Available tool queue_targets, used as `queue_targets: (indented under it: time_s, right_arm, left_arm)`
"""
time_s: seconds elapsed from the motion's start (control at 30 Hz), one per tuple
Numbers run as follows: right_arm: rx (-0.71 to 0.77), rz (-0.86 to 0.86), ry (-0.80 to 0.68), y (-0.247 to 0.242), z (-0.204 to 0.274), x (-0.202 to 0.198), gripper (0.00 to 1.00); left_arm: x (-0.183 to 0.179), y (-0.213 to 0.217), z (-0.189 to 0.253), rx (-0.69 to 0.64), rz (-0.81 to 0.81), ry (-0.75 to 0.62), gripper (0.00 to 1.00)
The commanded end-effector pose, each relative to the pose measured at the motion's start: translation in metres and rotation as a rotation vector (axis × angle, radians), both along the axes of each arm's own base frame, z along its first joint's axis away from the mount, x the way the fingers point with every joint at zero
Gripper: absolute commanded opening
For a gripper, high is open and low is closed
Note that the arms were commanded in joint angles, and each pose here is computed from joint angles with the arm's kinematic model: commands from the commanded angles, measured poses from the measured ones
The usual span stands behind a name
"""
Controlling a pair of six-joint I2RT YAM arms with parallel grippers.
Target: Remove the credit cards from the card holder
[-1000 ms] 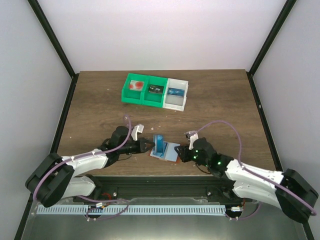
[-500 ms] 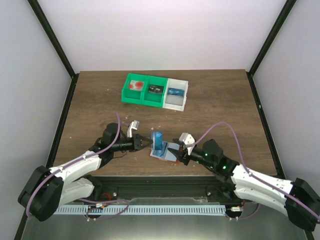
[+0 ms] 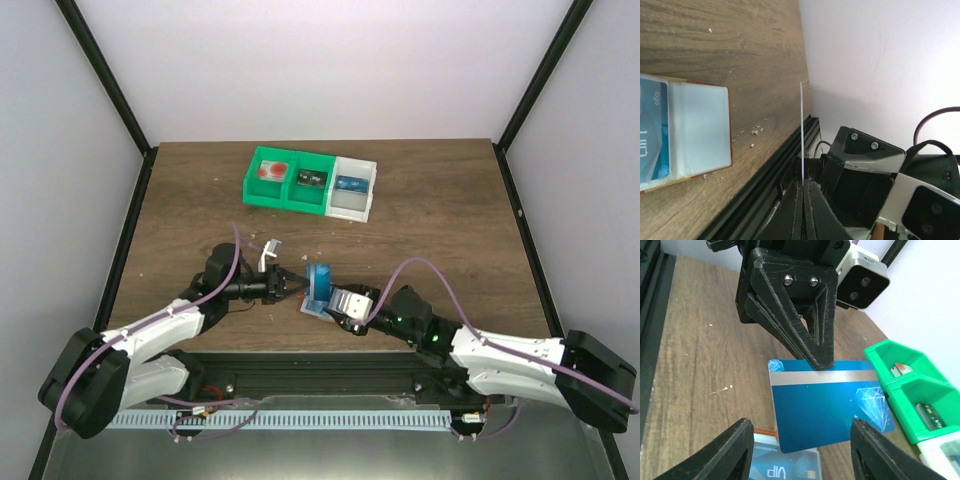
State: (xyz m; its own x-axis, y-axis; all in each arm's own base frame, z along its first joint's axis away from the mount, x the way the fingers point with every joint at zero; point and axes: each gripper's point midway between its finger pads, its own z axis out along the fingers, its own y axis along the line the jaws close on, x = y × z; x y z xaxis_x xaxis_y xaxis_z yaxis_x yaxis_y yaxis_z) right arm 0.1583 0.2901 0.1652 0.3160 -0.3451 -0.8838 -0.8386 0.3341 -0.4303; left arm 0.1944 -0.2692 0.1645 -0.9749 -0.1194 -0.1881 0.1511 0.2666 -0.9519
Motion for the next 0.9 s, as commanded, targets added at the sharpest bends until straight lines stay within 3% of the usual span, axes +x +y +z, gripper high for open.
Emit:
queue_targets:
  time_s: [0.0, 0.1, 0.27, 0.4, 0.5, 0.63, 0.73, 0.87]
  right_arm:
    - [0.005, -0.008, -0.148, 0.007, 0.022, 0.006, 0.56]
    - [-0.042, -0.012, -0.164, 0.009, 0.013, 0.006, 0.61]
    - [-0.091, -0.004, -0.218, 0.012, 0.008, 0.003, 0.57]
    - [-0.097, -0.058, -0.276, 0.011, 0.011, 0.008, 0.35]
    - [-0.101, -0.049, -0.310, 0.013, 0.012, 0.004, 0.24]
    - [-0.082, -0.069, -0.345, 0.010, 0.017, 0.003, 0.01]
    - [-0.044, -0.102, -0.317, 0.009, 0.025, 0.005, 0.00]
    - [0.105, -0.251, -0.053, 0.000, 0.042, 0.020, 0.01]
  left_arm:
    - [-0.005, -0.003, 0.004, -0.035, -0.037, 0.027, 0.00]
    - [-0.008, -0.002, 0.003, -0.048, -0.041, 0.046, 0.00]
    - [-0.010, -0.002, 0.003, -0.066, -0.037, 0.063, 0.00]
    - [-0.009, -0.001, 0.001, -0.056, -0.030, 0.070, 0.00]
    - [-0.010, -0.001, 0.001, -0.055, -0.029, 0.076, 0.00]
    - [-0.010, -0.001, 0.003, -0.062, -0.034, 0.075, 0.01]
    - [-0.008, -0.001, 0.011, -0.072, -0.028, 0.035, 0.26]
    - [0.002, 0.006, 0.030, -0.071, 0.040, -0.105, 0.42]
